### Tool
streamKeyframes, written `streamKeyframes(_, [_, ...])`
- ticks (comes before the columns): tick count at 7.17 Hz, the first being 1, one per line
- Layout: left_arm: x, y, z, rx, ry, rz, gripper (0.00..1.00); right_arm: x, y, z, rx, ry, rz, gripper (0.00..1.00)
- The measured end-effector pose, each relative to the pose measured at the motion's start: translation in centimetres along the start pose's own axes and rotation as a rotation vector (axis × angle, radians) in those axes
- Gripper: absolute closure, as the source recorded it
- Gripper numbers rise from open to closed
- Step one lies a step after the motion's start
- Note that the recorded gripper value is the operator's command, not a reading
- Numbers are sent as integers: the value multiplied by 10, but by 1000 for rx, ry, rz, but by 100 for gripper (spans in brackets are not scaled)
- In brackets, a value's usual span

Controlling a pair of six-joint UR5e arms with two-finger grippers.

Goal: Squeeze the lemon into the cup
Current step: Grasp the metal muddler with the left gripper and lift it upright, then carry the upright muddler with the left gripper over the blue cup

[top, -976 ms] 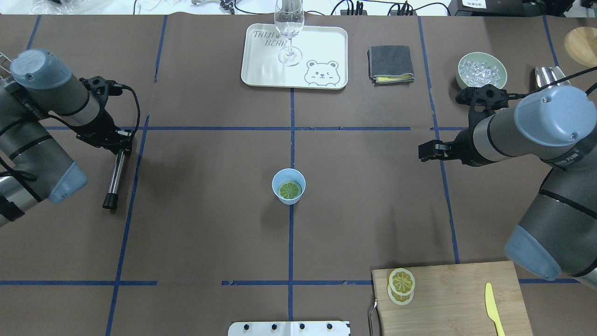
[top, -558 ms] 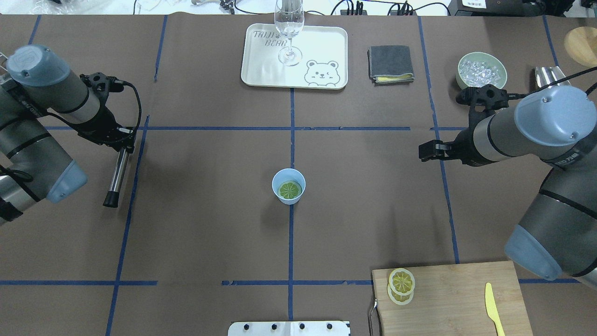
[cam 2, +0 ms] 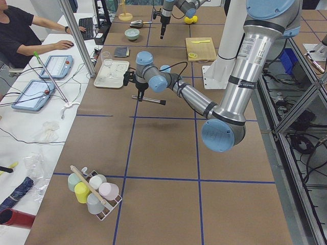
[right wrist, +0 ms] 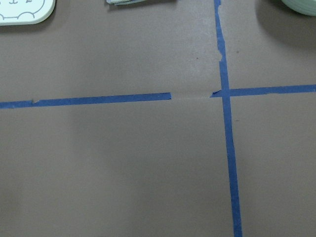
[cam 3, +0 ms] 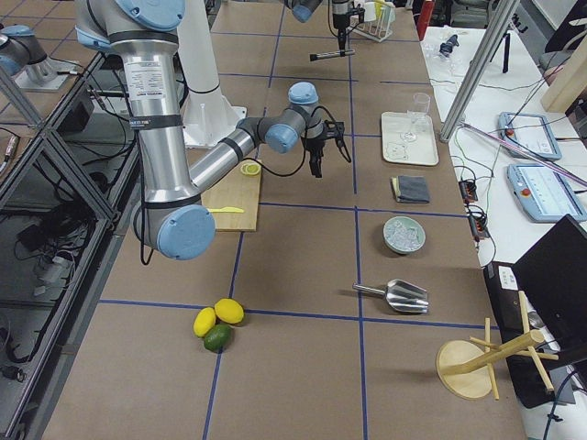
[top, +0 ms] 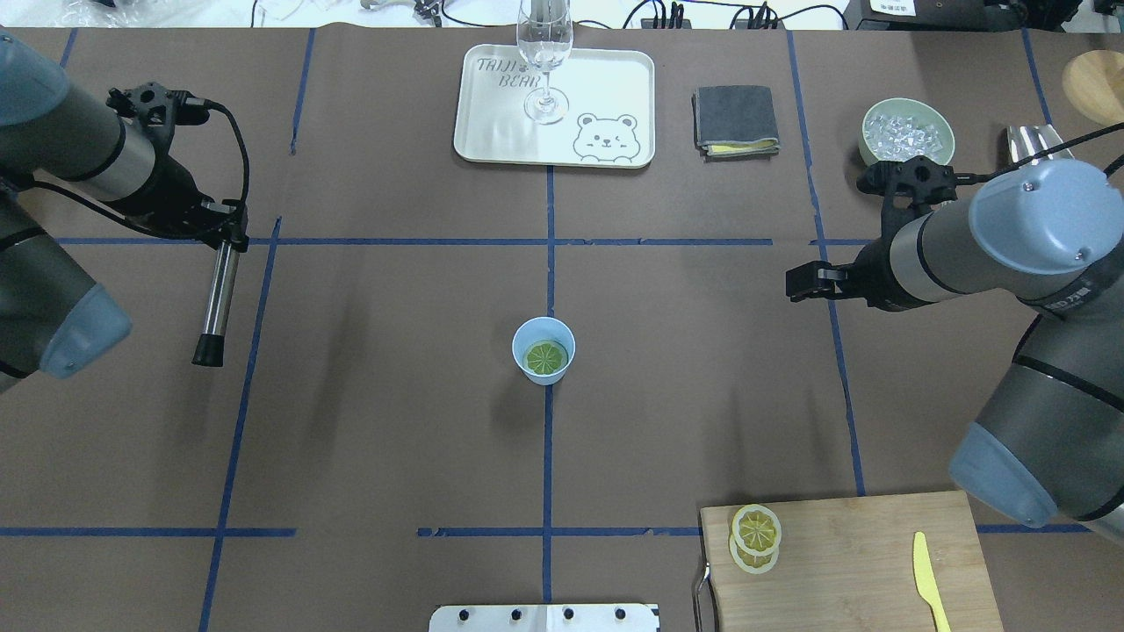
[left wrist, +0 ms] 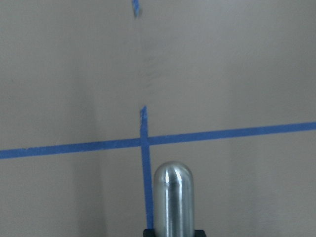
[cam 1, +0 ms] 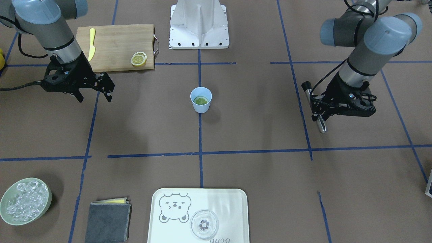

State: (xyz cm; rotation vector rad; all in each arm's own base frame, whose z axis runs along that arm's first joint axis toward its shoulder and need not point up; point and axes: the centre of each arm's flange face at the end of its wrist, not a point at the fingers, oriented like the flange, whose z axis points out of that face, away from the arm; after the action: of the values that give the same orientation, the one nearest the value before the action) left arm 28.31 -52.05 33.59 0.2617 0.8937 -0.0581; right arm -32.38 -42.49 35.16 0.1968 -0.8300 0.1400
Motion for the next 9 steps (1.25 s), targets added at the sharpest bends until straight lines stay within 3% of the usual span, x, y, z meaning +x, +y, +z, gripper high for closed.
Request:
streamKeyframes(3, [82,33,-49,223,108,73,100,-3,0,-6,10,-11,-3,0])
streamKeyframes(6, [162,49,-52,397,241,159,100,-4,0,-7,13,-12,-3,0])
streamKeyframes(9, [204,86,-40,696,326,133,100,-3,-1,-8,14,-11,-2,0])
